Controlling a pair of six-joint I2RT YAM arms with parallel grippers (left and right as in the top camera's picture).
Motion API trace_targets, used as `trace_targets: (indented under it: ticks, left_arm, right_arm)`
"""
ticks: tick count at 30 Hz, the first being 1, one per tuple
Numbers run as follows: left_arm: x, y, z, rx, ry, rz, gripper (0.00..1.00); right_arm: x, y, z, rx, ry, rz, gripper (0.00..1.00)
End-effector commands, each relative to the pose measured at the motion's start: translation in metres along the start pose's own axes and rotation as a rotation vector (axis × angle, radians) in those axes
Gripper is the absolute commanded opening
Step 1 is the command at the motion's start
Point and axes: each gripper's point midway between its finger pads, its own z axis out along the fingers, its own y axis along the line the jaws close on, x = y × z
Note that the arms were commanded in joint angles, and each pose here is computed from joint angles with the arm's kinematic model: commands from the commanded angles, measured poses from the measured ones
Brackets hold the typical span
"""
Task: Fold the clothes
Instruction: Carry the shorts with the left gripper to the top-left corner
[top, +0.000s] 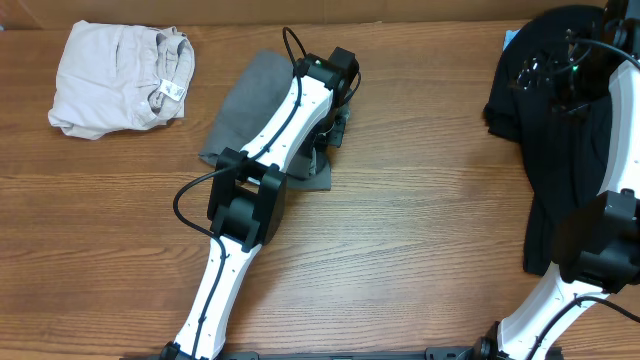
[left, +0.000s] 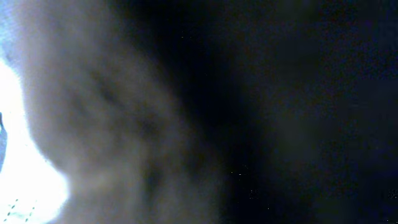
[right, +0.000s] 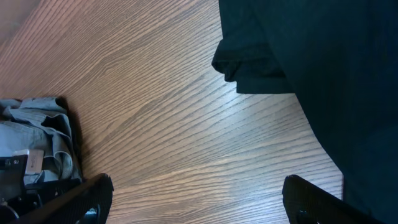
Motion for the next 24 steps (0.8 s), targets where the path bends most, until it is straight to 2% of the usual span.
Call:
trace_targets:
  ticks: [1, 5, 8, 12, 15, 19, 24]
  left_arm:
    - [0.047, 0.016, 0.063, -0.002, 0.270, -0.016, 0.04]
    - [0.036, 0.044, 0.033, 0.011, 0.256, -0.069, 0.04]
    - [0.019, 0.070, -0.008, 0.037, 0.182, -0.115, 0.04]
    - [0.001, 0.112, -0.082, 0.076, 0.014, -0.092, 0.04]
    - [-0.004, 0.142, -0.137, 0.086, -0.134, -0.142, 0.04]
    - [-0.003, 0.183, -0.203, 0.066, -0.329, -0.140, 0.04]
    - [0.010, 0.223, -0.258, 0.022, -0.482, -0.176, 0.04]
  right_arm:
    - [0.000, 0.003, -0.003, -0.008, -0.010, -0.013, 0.91]
    - [-0.001, 0.003, -0.003, -0.009, -0.010, -0.013, 0.91]
    - [0.000, 0.003, -0.003, -0.009, -0.010, -0.013, 0.91]
    - [0.001, 0.002, -0.003, -0.006, -0.003, -0.011, 0.90]
    - [0.001, 0.002, -0.003, -0.007, -0.004, -0.011, 0.90]
    - [0.000, 0.003, -0.003, -0.008, -0.010, -0.013, 0.90]
    - [0.000, 0.003, -0.003, -0.008, -0.009, -0.012, 0.90]
